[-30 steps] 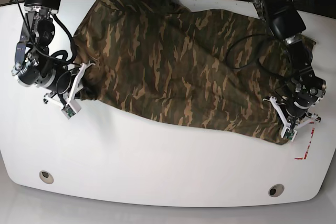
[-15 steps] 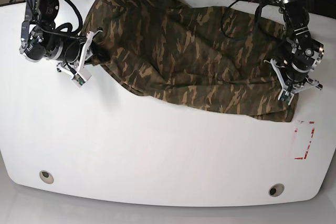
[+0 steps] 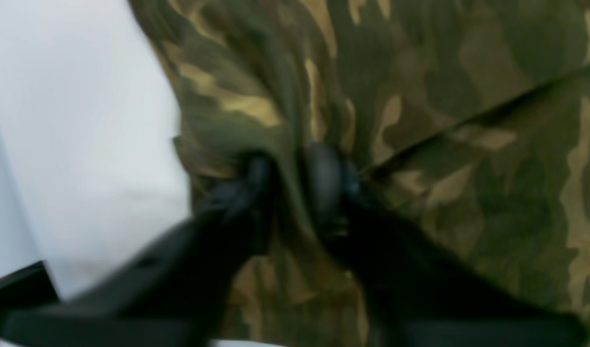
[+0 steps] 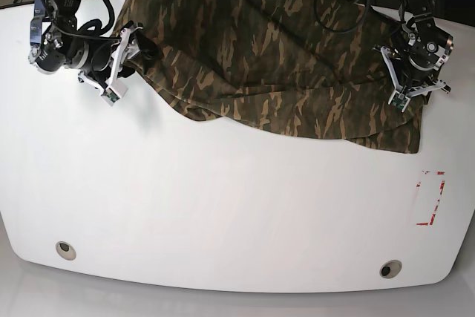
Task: Layout the t-shirt on the table in an organized manner, then fold the t-shirt properly
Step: 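Lift the hem and fold it over toward the collar with both grippers, then release the hem and regrasp the folded edge with both grippers, then pull the folded edge back with both grippers to straighten the fold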
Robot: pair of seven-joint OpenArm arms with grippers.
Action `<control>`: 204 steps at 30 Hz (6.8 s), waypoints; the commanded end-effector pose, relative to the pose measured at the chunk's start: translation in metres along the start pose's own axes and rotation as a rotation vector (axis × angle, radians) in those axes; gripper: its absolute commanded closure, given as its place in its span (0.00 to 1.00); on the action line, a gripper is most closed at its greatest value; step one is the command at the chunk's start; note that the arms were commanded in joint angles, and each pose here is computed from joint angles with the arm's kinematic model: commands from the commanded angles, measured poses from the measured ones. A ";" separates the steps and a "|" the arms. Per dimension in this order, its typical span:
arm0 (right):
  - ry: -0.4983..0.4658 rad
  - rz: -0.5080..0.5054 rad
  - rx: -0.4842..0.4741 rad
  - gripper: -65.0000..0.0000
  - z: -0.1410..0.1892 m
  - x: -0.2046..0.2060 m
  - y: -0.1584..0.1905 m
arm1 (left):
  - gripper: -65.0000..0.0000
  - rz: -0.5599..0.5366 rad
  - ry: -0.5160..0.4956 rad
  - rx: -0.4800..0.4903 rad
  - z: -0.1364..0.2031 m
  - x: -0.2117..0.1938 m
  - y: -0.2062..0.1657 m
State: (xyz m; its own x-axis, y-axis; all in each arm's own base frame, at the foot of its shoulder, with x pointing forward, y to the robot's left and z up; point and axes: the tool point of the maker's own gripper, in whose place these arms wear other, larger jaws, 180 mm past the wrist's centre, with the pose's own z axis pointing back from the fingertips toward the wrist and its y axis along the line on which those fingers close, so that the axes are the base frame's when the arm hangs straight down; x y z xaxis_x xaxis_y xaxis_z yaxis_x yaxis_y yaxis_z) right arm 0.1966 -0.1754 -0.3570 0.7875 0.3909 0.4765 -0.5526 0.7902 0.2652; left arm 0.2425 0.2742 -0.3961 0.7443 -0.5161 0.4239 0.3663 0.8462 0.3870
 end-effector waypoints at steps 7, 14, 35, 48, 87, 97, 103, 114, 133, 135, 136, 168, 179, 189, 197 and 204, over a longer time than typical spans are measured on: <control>-0.008 0.031 -0.156 0.17 0.008 0.014 -0.030 | 0.31 0.000 -0.011 0.017 0.001 0.002 0.008; -0.146 -0.033 -0.234 0.17 0.012 0.044 -0.060 | 0.34 -0.013 -0.012 0.022 0.001 0.004 0.011; -0.288 -0.223 -0.041 0.22 -0.059 0.088 -0.052 | 0.34 -0.010 -0.034 0.036 0.001 0.014 0.018; -0.231 -0.210 0.019 0.22 -0.081 0.065 -0.024 | 0.34 -0.022 -0.032 0.043 0.001 0.014 0.022; -0.301 -0.064 -0.084 1.00 -0.036 0.109 -0.044 | 0.34 -0.035 -0.057 0.058 0.002 0.026 0.030; -0.375 0.033 -0.179 1.00 0.004 0.159 -0.072 | 0.34 -0.036 -0.057 0.057 0.002 0.026 0.030; -0.414 0.071 -0.214 1.00 0.022 0.182 -0.081 | 0.34 -0.034 -0.068 0.064 0.002 0.031 0.033; -0.415 0.090 -0.239 1.00 0.031 0.186 -0.087 | 0.34 0.008 -0.142 0.143 0.009 0.063 0.068; -0.372 0.063 -0.213 1.00 0.016 0.164 -0.082 | 0.15 0.103 -0.210 0.172 0.000 0.101 0.106; -0.369 0.061 -0.212 1.00 0.015 0.163 -0.082 | 0.15 0.123 -0.206 0.156 -0.007 0.103 0.108; -0.365 0.059 -0.210 1.00 0.014 0.161 -0.081 | 0.15 0.133 -0.202 0.148 -0.011 0.103 0.108; -0.370 0.051 -0.193 1.00 0.009 0.160 -0.077 | 0.15 0.326 -0.197 -0.106 -0.091 0.089 0.063; -0.371 0.050 -0.192 1.00 0.008 0.160 -0.076 | 0.44 0.331 -0.172 -0.127 -0.096 0.076 0.052; -0.364 0.041 -0.191 1.00 0.007 0.156 -0.077 | 0.77 0.328 -0.171 -0.127 -0.095 0.075 0.051; -0.358 0.039 -0.187 1.00 0.005 0.153 -0.075 | 0.96 0.323 -0.187 -0.112 -0.092 0.081 0.057; -0.361 0.035 -0.189 1.00 0.005 0.153 -0.076 | 0.96 0.277 -0.280 -0.016 -0.064 0.111 0.084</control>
State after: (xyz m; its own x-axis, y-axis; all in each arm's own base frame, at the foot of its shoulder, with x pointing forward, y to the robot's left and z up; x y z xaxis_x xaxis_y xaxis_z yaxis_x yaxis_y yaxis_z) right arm 0.3466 -0.1754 -0.3191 0.6517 0.2648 0.7108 -0.4868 0.8646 0.1241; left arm 0.3702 0.2895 -0.4057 0.7104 -0.2676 0.6509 0.2088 0.9634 0.1682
